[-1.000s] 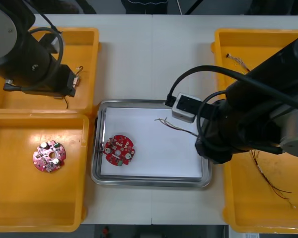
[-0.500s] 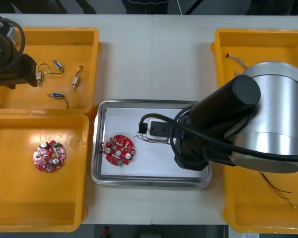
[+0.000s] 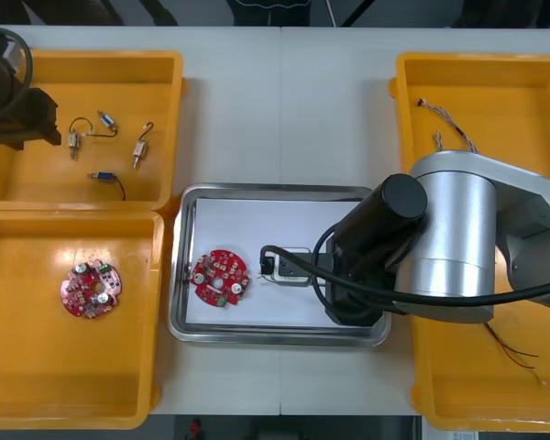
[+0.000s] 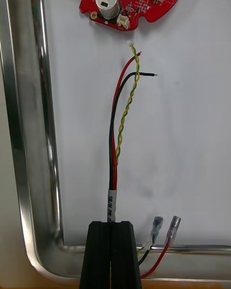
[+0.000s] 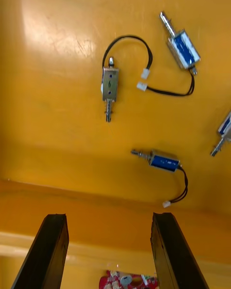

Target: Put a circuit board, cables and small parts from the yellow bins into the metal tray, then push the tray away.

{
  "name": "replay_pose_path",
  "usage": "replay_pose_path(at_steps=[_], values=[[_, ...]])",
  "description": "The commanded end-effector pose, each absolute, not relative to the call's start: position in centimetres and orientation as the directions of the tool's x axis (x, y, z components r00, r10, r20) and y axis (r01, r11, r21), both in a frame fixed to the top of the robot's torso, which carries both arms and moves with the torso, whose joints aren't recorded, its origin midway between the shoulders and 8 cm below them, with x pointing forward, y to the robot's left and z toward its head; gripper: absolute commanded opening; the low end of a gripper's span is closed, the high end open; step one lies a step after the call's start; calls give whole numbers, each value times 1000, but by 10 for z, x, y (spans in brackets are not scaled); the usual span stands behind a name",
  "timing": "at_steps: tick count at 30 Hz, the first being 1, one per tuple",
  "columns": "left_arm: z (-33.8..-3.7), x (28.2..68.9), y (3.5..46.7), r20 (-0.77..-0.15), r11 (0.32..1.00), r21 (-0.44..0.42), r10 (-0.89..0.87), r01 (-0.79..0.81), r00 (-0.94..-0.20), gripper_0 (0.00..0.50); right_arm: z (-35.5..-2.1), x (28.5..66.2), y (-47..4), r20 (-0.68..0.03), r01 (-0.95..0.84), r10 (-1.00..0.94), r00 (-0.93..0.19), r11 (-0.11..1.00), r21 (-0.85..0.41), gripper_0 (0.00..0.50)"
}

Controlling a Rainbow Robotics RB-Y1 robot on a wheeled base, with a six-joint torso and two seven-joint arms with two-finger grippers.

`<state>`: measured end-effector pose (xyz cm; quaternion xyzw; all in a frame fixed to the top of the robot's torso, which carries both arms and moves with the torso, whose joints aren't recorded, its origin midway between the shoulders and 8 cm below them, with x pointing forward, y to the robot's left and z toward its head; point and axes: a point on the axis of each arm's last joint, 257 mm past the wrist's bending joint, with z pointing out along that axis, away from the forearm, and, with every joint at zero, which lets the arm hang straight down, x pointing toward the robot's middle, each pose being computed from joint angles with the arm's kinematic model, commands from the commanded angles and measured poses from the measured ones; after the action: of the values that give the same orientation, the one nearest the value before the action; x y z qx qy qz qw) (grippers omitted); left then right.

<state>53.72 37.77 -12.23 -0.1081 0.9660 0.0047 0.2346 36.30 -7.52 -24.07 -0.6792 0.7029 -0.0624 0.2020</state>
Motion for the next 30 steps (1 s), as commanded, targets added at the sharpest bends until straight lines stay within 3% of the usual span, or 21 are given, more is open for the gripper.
replay_pose_path(at_steps=[1, 16, 23, 27, 28, 29, 30], values=[[-88, 563, 381, -529, 992, 5, -105, -128, -842, 500, -245, 366, -63, -185, -923, -980, 75, 2, -386, 0], [-129, 611, 375, -585, 992, -11, -105, -122, -804, 500, -294, 365, -67, -187, -948, -981, 47, 15, -317, 0], [-137, 619, 371, -599, 993, -9, -98, -116, -795, 500, -298, 363, -68, -183, -951, -982, 46, 14, -310, 0], [-141, 623, 369, -606, 993, -8, -96, -115, -789, 500, -298, 363, -68, -181, -951, -982, 49, 9, -309, 123], [-143, 625, 369, -610, 993, -7, -95, -115, -786, 500, -298, 362, -68, -183, -952, -982, 44, 14, -306, 228], [-144, 625, 368, -610, 993, -12, -98, -115, -786, 500, -297, 363, -68, -183, -951, -982, 45, 14, -309, 276], [-148, 627, 370, -612, 993, -11, -101, -120, -785, 500, -298, 363, -68, -181, -951, -983, 44, 14, -308, 360]])
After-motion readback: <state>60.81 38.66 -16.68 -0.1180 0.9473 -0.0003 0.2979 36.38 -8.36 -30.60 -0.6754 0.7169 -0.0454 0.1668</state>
